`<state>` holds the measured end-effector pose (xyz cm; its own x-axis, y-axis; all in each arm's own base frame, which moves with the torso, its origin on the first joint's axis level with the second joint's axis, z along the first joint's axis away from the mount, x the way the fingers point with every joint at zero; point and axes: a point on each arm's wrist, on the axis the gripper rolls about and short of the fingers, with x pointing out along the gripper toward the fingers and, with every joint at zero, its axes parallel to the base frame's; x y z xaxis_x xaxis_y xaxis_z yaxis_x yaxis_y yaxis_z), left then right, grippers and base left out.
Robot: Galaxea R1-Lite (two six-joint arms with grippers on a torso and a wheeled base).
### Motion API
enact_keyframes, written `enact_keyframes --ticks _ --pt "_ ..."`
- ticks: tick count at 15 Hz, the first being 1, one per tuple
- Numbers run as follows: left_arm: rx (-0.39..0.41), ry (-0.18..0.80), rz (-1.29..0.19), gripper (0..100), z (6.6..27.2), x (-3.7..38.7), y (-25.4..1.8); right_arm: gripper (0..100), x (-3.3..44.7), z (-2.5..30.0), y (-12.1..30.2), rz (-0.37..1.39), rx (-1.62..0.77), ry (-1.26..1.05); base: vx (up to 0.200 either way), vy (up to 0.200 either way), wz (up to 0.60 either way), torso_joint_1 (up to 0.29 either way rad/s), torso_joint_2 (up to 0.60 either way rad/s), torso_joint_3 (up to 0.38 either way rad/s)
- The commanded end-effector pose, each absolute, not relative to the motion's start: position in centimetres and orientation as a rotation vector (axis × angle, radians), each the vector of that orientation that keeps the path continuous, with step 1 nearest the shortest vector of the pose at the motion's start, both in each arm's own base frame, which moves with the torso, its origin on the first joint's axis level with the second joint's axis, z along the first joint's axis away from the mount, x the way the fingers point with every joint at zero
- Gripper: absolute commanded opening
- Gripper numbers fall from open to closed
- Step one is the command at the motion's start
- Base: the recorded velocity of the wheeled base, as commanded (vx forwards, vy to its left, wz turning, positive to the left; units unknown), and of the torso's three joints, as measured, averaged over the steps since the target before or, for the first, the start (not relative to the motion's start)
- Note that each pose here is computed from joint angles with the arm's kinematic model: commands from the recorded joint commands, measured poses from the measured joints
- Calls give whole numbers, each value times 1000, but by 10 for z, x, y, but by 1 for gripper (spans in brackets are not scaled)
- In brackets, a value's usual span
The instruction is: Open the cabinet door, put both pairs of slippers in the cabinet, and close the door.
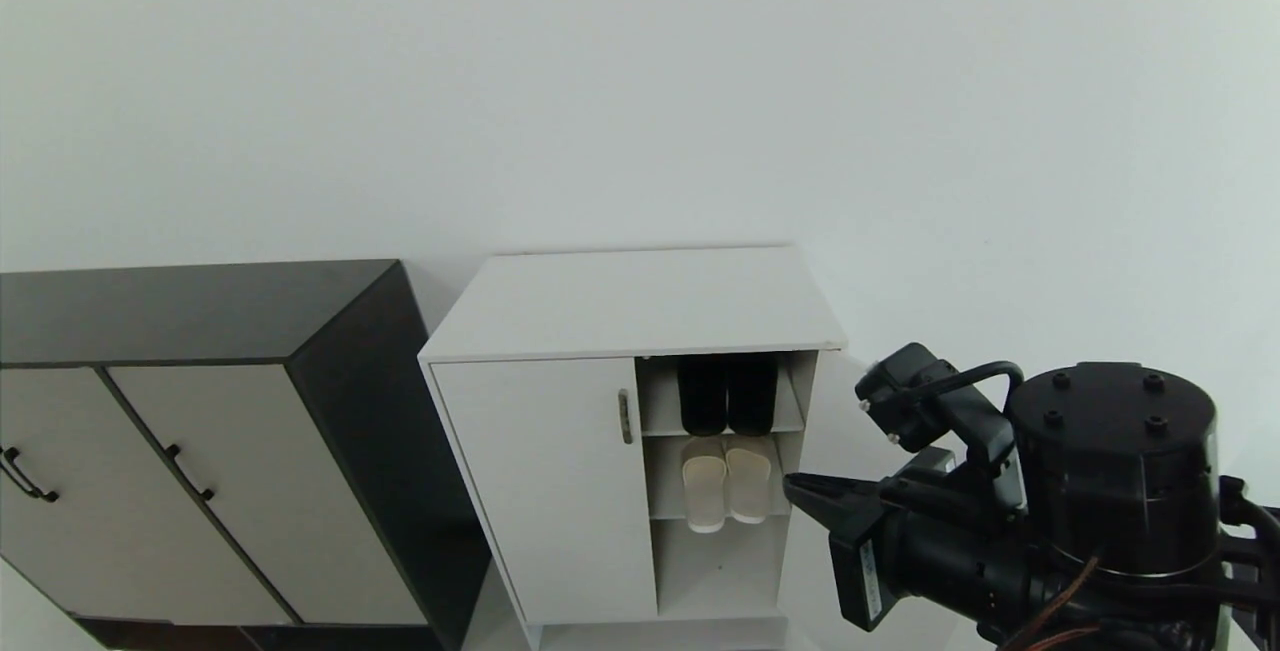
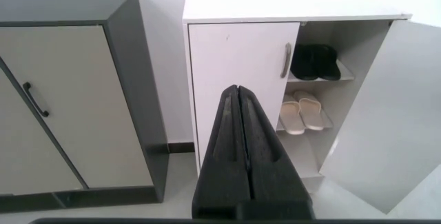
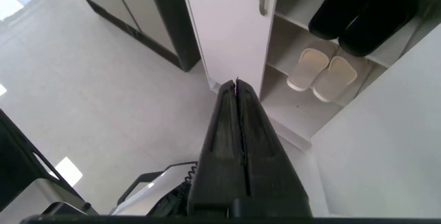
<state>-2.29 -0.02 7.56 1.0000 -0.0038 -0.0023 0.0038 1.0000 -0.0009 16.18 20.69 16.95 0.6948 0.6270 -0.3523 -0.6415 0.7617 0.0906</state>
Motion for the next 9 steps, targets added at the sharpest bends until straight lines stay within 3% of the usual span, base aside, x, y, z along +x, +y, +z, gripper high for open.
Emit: enact_keyframes --ticks 1,4,9 --pt "-2 3 -3 0 75 -23 0 0 162 168 207 707 -42 382 -200 0 0 12 -12 -2" --pt "-2 2 -3 0 76 -23 0 0 165 167 206 697 -42 384 -200 0 0 14 4 -4" --pt "-2 2 -3 0 76 -23 0 0 193 163 189 580 -66 370 0 0 0 0 0 0"
